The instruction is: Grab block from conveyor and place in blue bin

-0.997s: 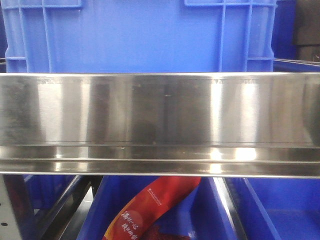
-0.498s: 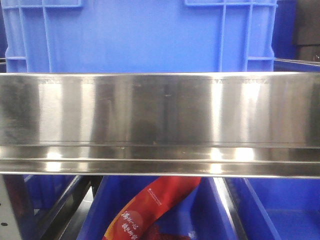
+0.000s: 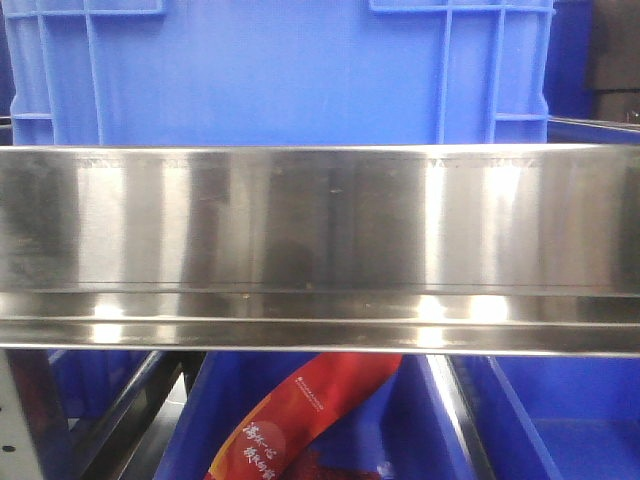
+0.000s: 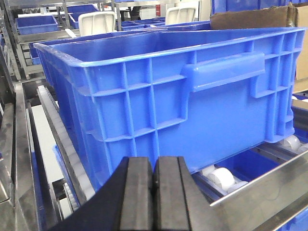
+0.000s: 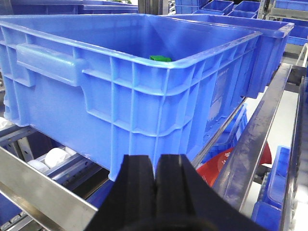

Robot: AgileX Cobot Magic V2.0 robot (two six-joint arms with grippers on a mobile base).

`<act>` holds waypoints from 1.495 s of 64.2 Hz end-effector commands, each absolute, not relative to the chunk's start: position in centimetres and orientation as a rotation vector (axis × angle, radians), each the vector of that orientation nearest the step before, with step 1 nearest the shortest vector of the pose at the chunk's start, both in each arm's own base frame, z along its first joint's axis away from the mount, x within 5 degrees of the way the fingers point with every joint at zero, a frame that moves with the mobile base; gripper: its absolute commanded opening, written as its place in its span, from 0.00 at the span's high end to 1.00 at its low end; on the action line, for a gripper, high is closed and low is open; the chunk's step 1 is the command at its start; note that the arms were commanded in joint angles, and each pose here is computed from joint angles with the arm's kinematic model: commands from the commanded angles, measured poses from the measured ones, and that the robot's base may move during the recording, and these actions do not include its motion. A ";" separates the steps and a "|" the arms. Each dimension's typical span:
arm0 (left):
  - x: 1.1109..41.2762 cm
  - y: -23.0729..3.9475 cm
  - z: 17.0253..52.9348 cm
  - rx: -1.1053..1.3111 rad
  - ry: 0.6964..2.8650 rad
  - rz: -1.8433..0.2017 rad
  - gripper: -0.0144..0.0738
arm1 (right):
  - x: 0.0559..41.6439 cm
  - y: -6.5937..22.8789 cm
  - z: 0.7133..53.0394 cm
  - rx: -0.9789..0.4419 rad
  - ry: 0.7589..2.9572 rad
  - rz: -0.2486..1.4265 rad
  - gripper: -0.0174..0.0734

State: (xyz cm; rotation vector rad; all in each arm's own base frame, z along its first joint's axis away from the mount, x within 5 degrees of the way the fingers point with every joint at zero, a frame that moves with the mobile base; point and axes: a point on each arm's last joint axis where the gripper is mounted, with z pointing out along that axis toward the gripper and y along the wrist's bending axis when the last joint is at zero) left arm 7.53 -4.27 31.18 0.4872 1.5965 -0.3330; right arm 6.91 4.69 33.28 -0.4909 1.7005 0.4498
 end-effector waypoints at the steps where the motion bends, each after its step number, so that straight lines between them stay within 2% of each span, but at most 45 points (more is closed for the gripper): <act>1: 7.4 -4.3 31.3 0.478 1.575 -0.346 0.96 | 6.9 4.6 33.5 -0.485 1.666 0.445 0.98; 13: 6.8 -2.7 30.7 0.363 1.559 -0.235 0.96 | 6.9 4.6 33.5 -0.485 1.666 0.445 0.98; 32: 5.0 -0.4 24.7 0.110 1.540 -0.004 0.96 | 6.9 4.6 33.5 -0.485 1.666 0.445 0.98; 45: 5.6 -0.1 21.0 0.025 1.529 0.013 0.96 | 6.9 4.6 33.5 -0.486 1.669 0.445 0.98; 49: 5.6 0.0 21.4 0.022 1.475 0.016 0.96 | 6.9 4.6 33.5 -0.486 1.669 0.445 0.98; 96: 5.6 0.0 21.2 0.023 1.493 0.015 0.96 | 6.9 4.6 33.5 -0.486 1.669 0.445 0.98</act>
